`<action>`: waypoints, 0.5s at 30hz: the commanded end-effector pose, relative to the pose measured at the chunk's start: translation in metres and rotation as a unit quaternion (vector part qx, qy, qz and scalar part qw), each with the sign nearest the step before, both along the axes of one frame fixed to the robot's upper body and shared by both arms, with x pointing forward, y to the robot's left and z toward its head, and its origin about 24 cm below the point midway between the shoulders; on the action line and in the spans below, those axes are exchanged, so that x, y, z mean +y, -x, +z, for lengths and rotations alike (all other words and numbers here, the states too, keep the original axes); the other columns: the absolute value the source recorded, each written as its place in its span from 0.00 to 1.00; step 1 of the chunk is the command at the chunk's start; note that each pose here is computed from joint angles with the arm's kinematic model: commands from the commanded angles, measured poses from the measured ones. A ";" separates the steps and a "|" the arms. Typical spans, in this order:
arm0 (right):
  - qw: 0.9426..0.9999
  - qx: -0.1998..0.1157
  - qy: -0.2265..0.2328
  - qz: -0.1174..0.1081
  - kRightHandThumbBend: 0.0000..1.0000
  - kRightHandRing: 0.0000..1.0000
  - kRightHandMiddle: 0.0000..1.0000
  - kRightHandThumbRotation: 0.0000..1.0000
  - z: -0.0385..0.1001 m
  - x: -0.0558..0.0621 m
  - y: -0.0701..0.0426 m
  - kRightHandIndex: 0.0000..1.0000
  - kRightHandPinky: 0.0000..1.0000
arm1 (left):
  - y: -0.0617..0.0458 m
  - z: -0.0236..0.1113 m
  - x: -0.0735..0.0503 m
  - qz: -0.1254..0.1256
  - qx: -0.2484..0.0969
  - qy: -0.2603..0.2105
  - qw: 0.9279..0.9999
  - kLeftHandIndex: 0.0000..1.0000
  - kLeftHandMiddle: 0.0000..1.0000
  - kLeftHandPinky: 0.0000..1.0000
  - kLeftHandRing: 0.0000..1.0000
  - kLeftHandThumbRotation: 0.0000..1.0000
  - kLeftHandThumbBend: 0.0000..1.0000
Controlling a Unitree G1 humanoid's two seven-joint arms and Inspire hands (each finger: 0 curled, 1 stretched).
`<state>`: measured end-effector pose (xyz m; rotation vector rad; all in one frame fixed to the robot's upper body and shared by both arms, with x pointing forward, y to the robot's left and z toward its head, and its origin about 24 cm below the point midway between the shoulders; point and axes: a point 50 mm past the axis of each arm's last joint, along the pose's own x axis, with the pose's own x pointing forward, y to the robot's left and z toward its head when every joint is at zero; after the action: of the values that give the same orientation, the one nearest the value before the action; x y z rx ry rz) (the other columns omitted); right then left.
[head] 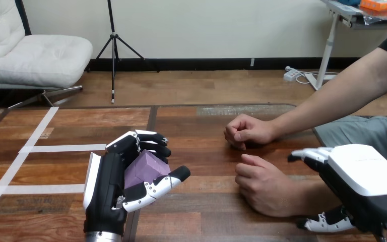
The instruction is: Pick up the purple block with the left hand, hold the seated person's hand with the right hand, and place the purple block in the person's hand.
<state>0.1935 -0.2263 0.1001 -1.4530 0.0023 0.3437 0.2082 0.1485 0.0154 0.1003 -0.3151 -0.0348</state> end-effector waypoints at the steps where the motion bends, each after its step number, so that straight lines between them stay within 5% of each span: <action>1: 0.998 -0.032 0.033 0.034 0.78 0.87 0.86 0.18 0.025 0.010 -0.016 0.83 0.88 | -0.006 0.017 -0.001 0.002 -0.045 0.009 0.999 0.52 0.50 0.37 0.43 0.08 0.77; 15: 0.996 0.002 0.080 0.044 0.82 0.82 0.83 0.13 0.021 0.010 -0.028 0.80 0.82 | -0.007 0.016 0.000 0.003 -0.042 0.013 0.999 0.52 0.50 0.36 0.43 0.07 0.76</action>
<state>0.2089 -0.2196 0.1073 -1.5509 0.0219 0.4420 0.2079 0.1484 0.0150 0.0926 -0.3125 -0.0310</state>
